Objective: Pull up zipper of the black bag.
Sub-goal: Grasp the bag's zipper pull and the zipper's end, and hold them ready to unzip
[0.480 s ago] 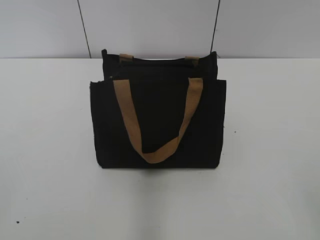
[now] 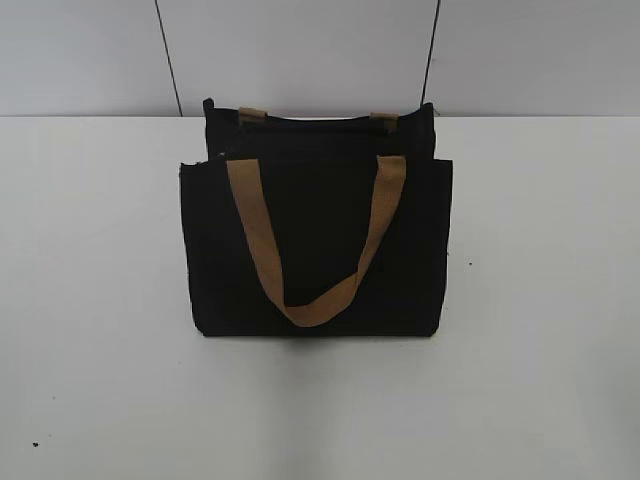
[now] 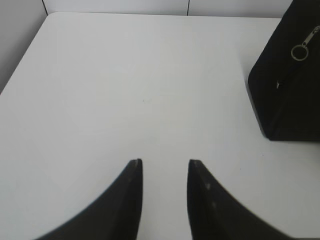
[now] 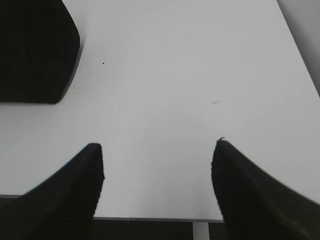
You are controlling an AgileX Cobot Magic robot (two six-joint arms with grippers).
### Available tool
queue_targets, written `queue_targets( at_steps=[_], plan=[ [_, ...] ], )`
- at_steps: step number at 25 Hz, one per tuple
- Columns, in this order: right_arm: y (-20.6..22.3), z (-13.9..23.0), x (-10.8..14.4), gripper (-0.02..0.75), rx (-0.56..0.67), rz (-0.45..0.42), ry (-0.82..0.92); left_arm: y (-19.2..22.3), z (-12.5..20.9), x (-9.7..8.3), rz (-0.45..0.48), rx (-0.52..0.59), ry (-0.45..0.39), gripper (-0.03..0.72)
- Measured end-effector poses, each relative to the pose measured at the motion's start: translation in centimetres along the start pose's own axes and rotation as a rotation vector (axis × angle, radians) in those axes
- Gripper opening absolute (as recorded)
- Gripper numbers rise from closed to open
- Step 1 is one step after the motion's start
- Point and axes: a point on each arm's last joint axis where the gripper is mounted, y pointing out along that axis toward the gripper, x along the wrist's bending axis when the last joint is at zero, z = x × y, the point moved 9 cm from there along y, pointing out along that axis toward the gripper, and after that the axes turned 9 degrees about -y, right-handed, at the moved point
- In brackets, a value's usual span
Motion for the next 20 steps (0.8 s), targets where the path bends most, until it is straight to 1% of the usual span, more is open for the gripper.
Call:
queue_targets(
  at_steps=[15,17,18,20],
  plan=[
    [0.0,0.0,0.0,0.52,0.0,0.0,0.0,0.0,0.0,-0.2,0.009,-0.002,-0.005,0.241],
    [0.0,0.0,0.0,0.52,0.0,0.0,0.0,-0.3,-0.8,-0.5,0.027,-0.037,-0.012,0.246],
    [0.0,0.0,0.0,0.52,0.0,0.0,0.0,-0.4,-1.5,-0.8,0.044,-0.077,-0.02,0.26],
    [0.0,0.0,0.0,0.52,0.0,0.0,0.0,-0.8,-3.5,-1.4,0.079,-0.18,-0.039,0.322]
  ],
)
